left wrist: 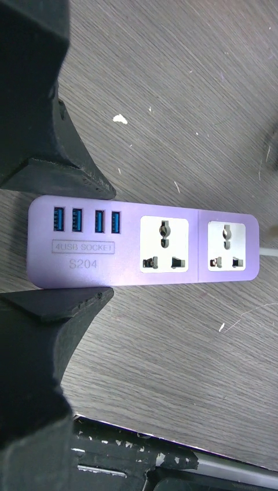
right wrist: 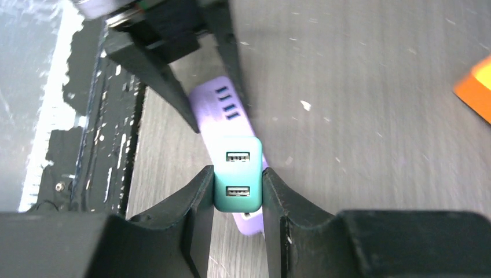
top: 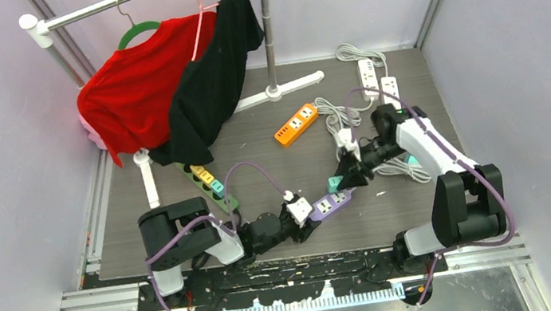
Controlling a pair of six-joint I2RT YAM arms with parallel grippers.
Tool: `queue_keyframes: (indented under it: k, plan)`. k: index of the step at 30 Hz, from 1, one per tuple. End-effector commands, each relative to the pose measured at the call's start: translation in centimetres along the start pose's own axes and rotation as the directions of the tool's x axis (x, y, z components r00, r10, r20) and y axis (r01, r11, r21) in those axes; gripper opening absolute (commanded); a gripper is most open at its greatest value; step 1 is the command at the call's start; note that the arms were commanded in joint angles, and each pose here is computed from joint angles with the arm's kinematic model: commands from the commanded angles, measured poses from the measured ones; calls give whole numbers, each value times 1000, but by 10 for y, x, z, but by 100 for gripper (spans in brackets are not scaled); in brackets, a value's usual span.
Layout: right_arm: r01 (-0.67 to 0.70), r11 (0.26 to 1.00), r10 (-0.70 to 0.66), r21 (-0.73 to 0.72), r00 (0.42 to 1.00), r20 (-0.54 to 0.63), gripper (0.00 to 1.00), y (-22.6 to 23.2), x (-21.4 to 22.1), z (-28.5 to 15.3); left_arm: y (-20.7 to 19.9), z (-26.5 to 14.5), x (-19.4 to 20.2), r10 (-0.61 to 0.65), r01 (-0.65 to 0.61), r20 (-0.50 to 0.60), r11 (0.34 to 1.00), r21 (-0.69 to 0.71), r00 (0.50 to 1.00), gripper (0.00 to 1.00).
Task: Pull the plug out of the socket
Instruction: Remove the plug from the socket, then place the plug at the center of the board.
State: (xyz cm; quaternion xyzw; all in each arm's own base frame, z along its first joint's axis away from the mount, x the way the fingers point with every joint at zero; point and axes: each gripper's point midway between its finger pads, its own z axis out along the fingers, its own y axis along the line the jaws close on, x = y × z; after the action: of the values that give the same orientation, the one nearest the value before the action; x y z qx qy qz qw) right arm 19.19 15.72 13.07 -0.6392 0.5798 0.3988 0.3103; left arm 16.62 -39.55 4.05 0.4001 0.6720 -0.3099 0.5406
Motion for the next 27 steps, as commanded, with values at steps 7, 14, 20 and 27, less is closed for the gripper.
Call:
queue_keyframes:
  k: [7, 14, 20, 27]
  plan:
    - [-497, 573, 401, 652, 864, 306, 6, -114, 19, -104, 14, -18, 47, 16, -24, -147, 998, -52, 989, 0]
    - [-641, 113, 364, 760, 738, 568, 11, -161, 50, -156, 15, -23, 48, 14, -21, -137, 998, -52, 990, 0]
    - [-757, -68, 443, 650, 561, 699, 23, -184, 89, -150, 14, -24, 48, 16, -22, -133, 999, -43, 991, 0]
    - [-712, -39, 485, 702, 600, 636, 70, -184, 93, -152, 14, -24, 47, 15, -21, -129, 999, -42, 991, 0]
